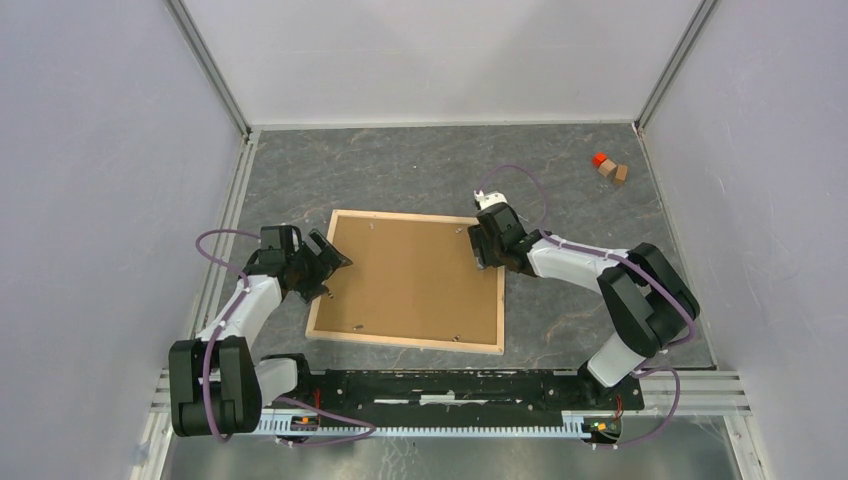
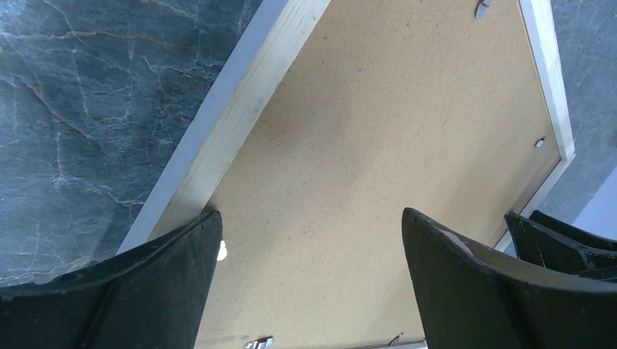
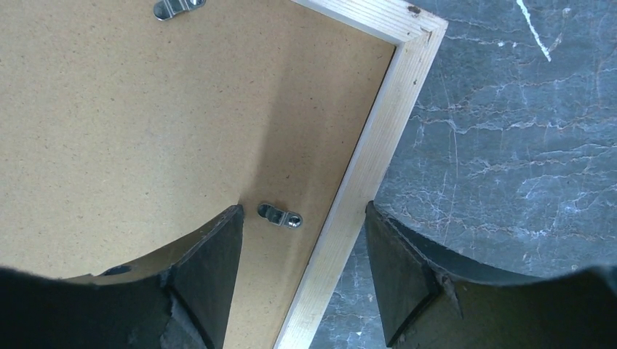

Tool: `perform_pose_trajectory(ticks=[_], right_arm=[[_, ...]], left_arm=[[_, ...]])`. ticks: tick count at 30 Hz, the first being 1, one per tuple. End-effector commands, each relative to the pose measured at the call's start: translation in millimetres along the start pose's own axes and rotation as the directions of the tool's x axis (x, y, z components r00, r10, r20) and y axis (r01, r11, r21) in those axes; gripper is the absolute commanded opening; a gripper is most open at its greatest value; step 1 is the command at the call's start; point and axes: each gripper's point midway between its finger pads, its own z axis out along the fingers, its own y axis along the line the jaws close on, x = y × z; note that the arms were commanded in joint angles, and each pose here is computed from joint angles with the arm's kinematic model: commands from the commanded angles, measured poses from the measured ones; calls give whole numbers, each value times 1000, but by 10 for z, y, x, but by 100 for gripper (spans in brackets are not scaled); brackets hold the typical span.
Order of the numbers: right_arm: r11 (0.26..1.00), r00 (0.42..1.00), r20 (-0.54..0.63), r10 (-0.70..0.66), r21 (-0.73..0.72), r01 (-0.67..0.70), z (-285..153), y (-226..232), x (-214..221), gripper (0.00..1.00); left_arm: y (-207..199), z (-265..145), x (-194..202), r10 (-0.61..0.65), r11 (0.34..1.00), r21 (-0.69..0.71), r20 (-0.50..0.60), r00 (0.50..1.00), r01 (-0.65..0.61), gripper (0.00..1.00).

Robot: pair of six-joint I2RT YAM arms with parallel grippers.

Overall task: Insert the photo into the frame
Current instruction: Install the photo frame at the center of the board.

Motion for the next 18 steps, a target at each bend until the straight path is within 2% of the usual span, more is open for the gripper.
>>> perform_pose_trajectory(ticks=[1,8,18], right_arm=[[1000,998,61,-12,-3,12,-35,-12,-148,66],[1000,997,76,-7,1,7,-10,-53,-114,53],[1000,999,44,-21,-14,22,73,-13,-13,55]], left_arm=[[100,26,84,-35,999,-32,-26,999,34,100],[120,29,64,-47,998,-34,-21,999,47,100],[125,33,67,-53,998,-30,-21,998,52,100]])
